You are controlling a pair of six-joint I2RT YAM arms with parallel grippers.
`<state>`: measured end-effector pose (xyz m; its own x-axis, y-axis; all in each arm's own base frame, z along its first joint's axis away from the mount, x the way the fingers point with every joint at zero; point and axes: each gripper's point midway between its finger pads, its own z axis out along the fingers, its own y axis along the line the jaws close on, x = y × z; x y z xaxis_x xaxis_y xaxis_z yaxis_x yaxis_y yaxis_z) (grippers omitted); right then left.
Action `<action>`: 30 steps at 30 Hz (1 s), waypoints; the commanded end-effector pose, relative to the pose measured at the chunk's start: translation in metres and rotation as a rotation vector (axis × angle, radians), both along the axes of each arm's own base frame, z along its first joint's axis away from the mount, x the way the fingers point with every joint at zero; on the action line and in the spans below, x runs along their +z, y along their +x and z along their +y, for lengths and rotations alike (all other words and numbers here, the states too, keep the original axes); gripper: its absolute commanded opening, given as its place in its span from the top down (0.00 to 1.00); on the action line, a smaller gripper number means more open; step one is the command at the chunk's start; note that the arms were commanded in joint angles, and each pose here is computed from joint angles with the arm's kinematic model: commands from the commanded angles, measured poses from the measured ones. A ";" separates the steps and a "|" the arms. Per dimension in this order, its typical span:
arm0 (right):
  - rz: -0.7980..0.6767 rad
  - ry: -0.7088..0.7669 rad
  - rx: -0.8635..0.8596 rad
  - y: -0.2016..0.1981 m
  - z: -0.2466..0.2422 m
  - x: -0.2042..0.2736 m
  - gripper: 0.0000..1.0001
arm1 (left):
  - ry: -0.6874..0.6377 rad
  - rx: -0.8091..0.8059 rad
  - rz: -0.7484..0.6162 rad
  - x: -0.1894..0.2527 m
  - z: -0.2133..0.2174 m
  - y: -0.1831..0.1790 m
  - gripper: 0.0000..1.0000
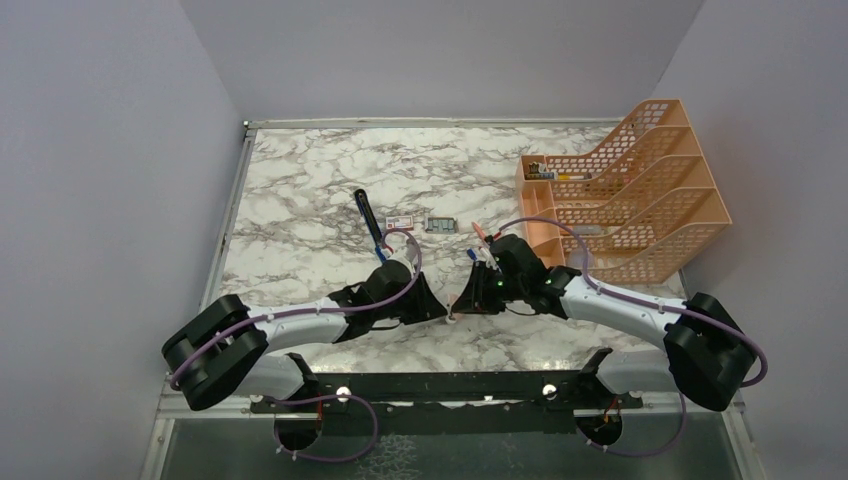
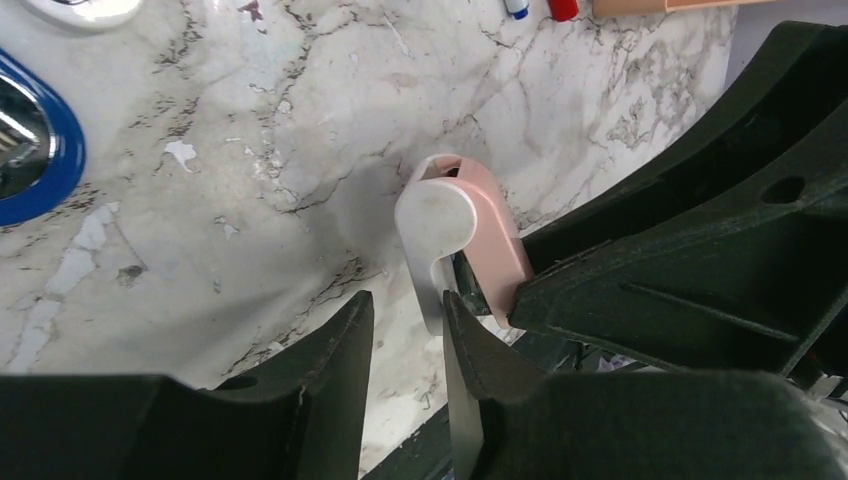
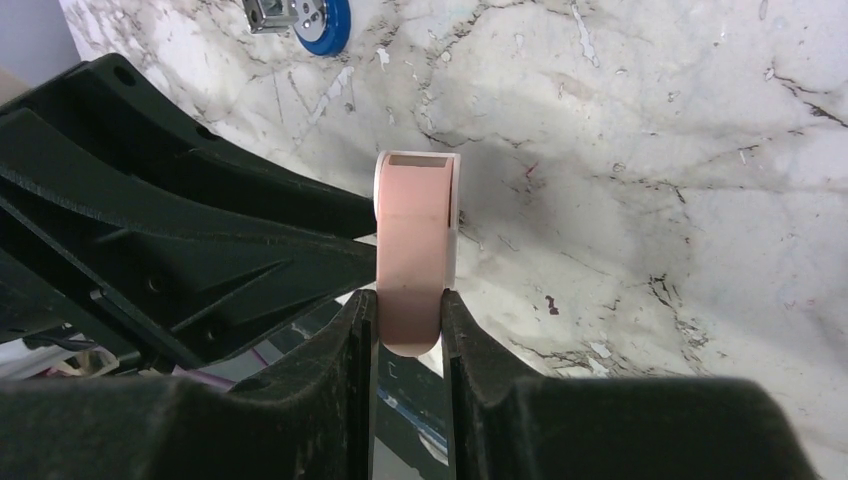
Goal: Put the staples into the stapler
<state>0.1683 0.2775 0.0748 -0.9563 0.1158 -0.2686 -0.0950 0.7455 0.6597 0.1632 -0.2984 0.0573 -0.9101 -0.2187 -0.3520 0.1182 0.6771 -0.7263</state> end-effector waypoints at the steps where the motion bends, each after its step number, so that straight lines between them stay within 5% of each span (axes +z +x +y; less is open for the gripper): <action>1: 0.007 0.041 0.004 0.000 0.006 0.004 0.75 | -0.053 -0.057 -0.040 0.010 -0.014 -0.003 0.69; 30: 0.079 0.042 0.051 -0.013 0.009 -0.018 0.69 | -0.096 -0.194 0.036 -0.005 -0.028 -0.027 0.83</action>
